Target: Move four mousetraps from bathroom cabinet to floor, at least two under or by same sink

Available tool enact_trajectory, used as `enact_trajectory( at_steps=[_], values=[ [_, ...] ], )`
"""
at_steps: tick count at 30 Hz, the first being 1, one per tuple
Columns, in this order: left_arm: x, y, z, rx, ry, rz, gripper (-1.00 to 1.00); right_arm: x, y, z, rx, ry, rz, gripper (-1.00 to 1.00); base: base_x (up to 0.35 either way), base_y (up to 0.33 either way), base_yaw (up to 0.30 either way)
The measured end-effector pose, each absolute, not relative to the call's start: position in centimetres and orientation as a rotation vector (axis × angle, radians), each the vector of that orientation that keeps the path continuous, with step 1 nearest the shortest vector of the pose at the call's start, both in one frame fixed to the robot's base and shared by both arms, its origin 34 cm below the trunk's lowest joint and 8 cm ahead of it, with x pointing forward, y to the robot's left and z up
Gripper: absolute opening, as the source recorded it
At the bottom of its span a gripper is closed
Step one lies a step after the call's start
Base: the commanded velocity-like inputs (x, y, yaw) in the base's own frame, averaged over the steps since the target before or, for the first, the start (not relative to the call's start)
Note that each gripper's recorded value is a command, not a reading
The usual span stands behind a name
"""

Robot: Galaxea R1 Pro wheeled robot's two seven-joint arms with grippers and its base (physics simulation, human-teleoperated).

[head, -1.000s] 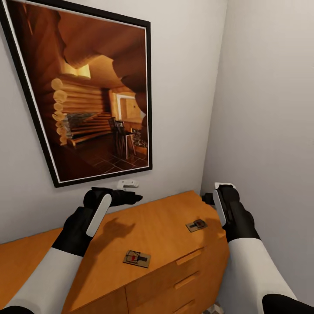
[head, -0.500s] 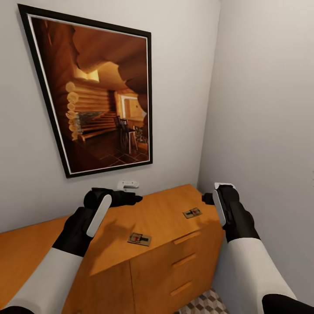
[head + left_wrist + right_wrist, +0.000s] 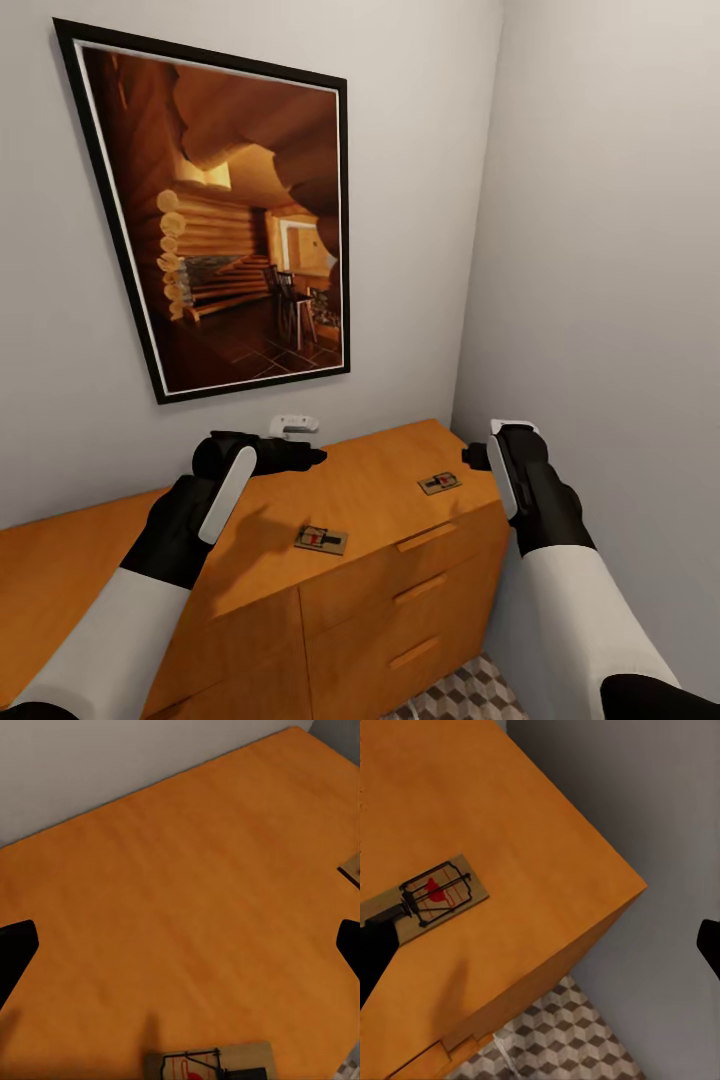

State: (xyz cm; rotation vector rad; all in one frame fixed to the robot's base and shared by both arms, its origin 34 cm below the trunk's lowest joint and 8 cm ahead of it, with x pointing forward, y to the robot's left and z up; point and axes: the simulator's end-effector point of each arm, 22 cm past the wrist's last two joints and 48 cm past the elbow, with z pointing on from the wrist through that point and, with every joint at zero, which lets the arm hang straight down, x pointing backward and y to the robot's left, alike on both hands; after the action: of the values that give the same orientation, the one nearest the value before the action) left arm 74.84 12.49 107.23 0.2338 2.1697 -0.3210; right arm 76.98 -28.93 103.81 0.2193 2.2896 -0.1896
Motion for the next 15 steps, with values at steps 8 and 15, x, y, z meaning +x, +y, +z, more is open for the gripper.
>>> enact_trajectory(
  at_steps=[8,15],
  values=[
    [74.8,12.5,107.2,0.234,2.17,-0.32,1.0,77.1,-25.9,103.6,0.199,2.3,-0.134,1.0,-0.001,0.0,0.0],
    [74.8,12.5,107.2,0.234,2.171,-0.32,1.0,77.9,-23.7,104.4,0.207,2.313,-0.094,1.0,0.0,0.0,0.0]
  ],
)
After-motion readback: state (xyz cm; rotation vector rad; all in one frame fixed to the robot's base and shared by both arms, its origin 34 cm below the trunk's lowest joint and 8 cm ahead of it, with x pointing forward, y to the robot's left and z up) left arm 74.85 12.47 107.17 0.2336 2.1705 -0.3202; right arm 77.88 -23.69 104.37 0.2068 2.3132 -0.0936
